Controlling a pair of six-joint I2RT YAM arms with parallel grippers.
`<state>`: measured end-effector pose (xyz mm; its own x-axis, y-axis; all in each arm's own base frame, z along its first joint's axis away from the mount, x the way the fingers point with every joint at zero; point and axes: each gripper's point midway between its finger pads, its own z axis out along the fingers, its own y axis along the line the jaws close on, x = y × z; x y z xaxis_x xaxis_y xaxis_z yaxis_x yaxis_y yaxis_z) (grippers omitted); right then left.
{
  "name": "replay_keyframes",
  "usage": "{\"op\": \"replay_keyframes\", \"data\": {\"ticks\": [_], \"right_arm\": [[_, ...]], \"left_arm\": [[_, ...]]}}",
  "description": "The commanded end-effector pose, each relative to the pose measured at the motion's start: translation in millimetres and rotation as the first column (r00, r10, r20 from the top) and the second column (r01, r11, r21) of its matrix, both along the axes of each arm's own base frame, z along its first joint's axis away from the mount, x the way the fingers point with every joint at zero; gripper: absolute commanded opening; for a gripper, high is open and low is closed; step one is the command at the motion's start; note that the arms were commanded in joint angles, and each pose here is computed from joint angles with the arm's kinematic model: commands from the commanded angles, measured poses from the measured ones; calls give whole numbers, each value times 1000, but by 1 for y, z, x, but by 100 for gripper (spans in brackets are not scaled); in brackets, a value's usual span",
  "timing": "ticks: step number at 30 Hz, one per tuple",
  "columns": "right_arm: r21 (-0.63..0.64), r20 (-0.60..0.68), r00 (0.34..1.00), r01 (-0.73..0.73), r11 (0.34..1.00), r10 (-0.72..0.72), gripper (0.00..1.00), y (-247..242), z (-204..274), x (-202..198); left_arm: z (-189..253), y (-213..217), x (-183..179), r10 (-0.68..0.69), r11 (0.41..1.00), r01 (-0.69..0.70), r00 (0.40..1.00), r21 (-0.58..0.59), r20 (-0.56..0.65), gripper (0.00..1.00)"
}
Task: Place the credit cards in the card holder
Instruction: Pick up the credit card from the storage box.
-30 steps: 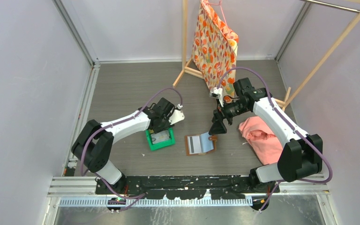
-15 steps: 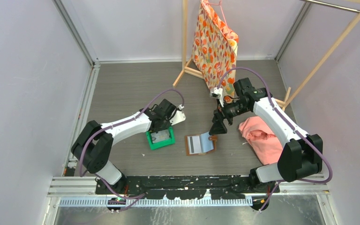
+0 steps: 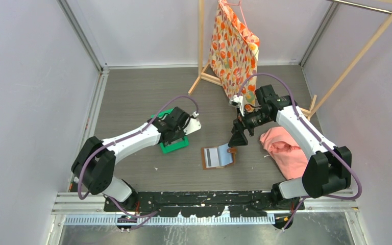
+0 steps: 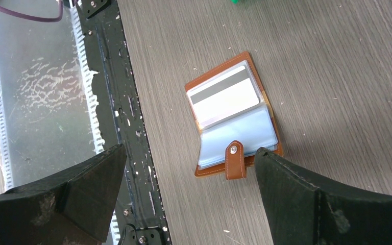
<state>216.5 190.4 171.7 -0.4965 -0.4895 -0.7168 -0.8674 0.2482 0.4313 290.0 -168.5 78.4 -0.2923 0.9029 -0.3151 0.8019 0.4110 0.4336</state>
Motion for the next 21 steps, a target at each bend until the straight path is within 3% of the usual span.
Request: {"op": "replay_keyframes", "data": {"ticks": [1, 8, 14, 17, 21], "right_arm": [[35, 37, 999, -17, 999, 16, 100, 2, 12, -3], [39, 33, 999, -19, 999, 18, 100, 2, 11, -3], [40, 35, 999, -19, 999, 17, 100, 2, 12, -4], [47, 40, 999, -18, 999, 17, 100, 1, 14, -4], [64, 40, 999, -18, 998, 16, 100, 2, 17, -6]], "left_arm": [[23, -4, 0, -7, 998, 9, 999, -59, 33, 0], [38, -2, -3, -11, 996, 16, 998, -87, 54, 0], [67, 4, 5, 114, 972, -97, 991, -213, 68, 0], [91, 7, 7, 209, 922, -188, 977, -339, 27, 0], [118, 3, -1, 316, 807, -312, 945, -502, -79, 0]]}}
